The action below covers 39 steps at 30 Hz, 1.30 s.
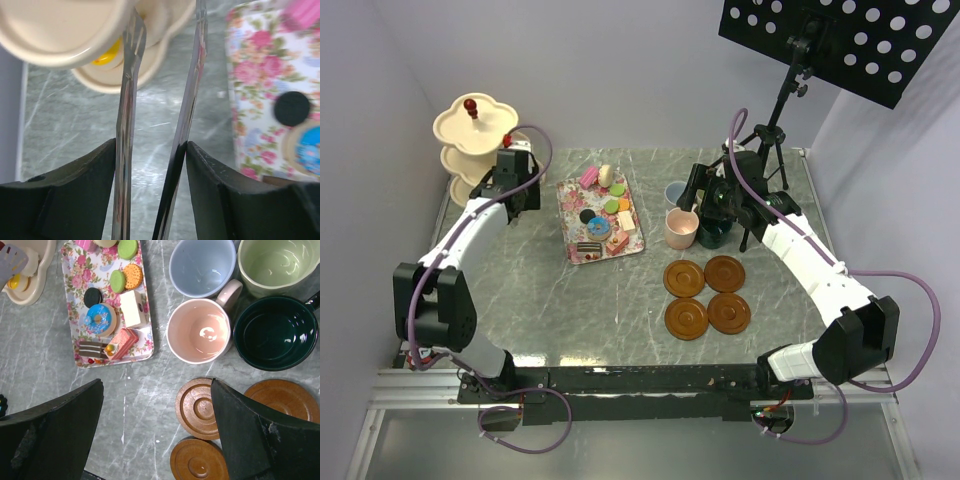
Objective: Serve the afternoon tea
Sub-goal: Pick up the desert from the tray.
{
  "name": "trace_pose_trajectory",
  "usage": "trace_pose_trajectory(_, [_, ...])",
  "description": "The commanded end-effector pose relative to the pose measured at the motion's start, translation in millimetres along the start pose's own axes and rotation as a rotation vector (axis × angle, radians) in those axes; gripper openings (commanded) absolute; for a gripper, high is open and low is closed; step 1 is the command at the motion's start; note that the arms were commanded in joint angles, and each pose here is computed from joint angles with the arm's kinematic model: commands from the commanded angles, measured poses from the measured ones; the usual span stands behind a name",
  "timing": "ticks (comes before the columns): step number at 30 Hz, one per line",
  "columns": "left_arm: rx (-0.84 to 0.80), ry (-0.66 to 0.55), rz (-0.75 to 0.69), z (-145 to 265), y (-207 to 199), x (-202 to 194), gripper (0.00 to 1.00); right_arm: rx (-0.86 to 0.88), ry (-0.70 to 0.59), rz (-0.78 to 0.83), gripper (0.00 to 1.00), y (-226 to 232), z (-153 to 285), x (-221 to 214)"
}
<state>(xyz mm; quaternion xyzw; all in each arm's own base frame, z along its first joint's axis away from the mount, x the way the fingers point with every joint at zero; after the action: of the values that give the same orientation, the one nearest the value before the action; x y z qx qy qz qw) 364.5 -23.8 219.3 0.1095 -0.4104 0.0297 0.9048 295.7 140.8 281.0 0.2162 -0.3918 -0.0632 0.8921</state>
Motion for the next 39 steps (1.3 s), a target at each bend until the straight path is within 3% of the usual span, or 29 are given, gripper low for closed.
trace_pose_trajectory(1, [-0.093,-0.084,0.035,25.5,-17.4,12.8,0.61,0.018,-0.047,-0.005,0.94,2.2,4.6,10.3])
trace_pose_trajectory(15, [-0.396,-0.132,-0.119,36.6,-67.1,6.2,0.61,0.021,-0.051,-0.006,0.94,2.7,5.5,10.9])
trace_pose_trajectory(26, [-0.370,-0.115,-0.222,3.4,-78.7,14.7,0.60,0.014,-0.048,-0.022,0.94,1.7,6.4,8.9])
trace_pose_trajectory(39, [-0.300,-0.088,-0.242,-24.3,-83.8,15.4,0.58,0.003,-0.037,-0.055,0.94,-0.3,3.1,4.5])
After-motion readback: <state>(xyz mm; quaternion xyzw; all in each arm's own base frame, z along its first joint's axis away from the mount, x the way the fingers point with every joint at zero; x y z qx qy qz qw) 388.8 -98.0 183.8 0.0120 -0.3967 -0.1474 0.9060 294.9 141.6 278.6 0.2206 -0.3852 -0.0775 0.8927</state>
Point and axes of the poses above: each gripper's point midway between its finger pads, its own z axis back along the fingers, its own y axis along the line the jaws close on, x = y × z, the point moved 8 cm from there along z, back along the fingers, and after that the axes turned 1 degree about -z, right-handed, at the moved point
